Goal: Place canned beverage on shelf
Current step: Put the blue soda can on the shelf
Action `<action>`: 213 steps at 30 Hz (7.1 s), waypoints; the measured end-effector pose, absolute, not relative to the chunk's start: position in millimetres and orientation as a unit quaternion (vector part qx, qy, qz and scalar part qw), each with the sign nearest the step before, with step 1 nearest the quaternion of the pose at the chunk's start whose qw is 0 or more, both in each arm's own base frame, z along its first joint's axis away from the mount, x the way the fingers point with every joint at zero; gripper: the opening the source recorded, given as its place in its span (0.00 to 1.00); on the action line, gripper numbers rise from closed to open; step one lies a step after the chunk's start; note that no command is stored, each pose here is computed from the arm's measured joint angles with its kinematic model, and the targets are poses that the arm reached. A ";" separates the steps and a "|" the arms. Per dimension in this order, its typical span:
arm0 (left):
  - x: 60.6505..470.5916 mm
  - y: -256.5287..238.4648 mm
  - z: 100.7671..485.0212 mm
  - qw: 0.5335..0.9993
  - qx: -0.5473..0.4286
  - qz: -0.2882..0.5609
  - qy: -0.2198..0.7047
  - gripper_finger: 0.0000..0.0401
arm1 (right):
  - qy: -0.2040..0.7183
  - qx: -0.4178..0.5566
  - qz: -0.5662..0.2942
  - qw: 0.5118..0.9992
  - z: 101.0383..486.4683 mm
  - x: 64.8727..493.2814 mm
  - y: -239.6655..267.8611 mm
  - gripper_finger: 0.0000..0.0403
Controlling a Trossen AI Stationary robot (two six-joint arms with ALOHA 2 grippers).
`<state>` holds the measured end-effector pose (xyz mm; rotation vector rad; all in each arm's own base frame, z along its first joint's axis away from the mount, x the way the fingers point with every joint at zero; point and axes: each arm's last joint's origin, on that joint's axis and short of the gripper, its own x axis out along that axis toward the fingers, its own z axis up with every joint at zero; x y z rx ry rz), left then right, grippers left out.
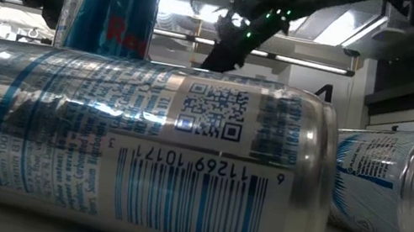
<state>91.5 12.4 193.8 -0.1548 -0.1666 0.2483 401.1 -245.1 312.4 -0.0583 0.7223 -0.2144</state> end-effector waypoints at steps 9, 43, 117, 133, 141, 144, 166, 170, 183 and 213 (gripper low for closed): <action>90.9 12.5 197.3 0.984 -0.079 0.124 -0.102 0.56 | 0.339 -0.047 -0.082 0.936 384.3 363.8 -190.2 0.89; 193.3 -30.0 310.5 0.985 -0.167 -0.013 0.051 0.56 | 0.304 -0.082 0.059 0.947 464.3 306.4 8.2 0.89; 320.5 -201.2 277.4 0.799 -0.319 0.257 0.441 0.56 | 0.454 -0.031 0.047 0.889 442.2 285.1 6.9 0.89; 321.7 -199.9 277.8 0.798 -0.308 0.232 0.464 0.58 | 0.453 -0.031 0.047 0.890 442.4 285.3 6.9 0.89; 321.6 -200.4 277.7 0.795 -0.310 0.227 0.469 0.74 | 0.453 -0.031 0.047 0.890 442.4 285.3 6.9 0.89; 321.8 -199.9 277.9 0.798 -0.308 0.232 0.463 0.80 | 0.453 -0.031 0.047 0.890 442.4 285.3 6.9 0.89; 328.5 -204.8 261.0 0.801 -0.288 0.252 0.460 0.86 | 0.453 -0.031 0.047 0.890 442.3 285.2 6.9 0.89; 331.3 -206.6 250.8 0.792 -0.283 0.255 0.478 0.86 | 0.453 -0.031 0.047 0.890 442.3 285.3 6.9 0.89; 340.5 -212.8 239.1 0.794 -0.292 0.244 0.474 0.86 | 0.453 -0.031 0.047 0.890 442.3 285.3 6.9 0.89; 336.7 -210.6 237.5 0.735 -0.383 0.311 0.465 0.72 | 0.453 -0.031 0.047 0.890 442.4 285.3 6.9 0.89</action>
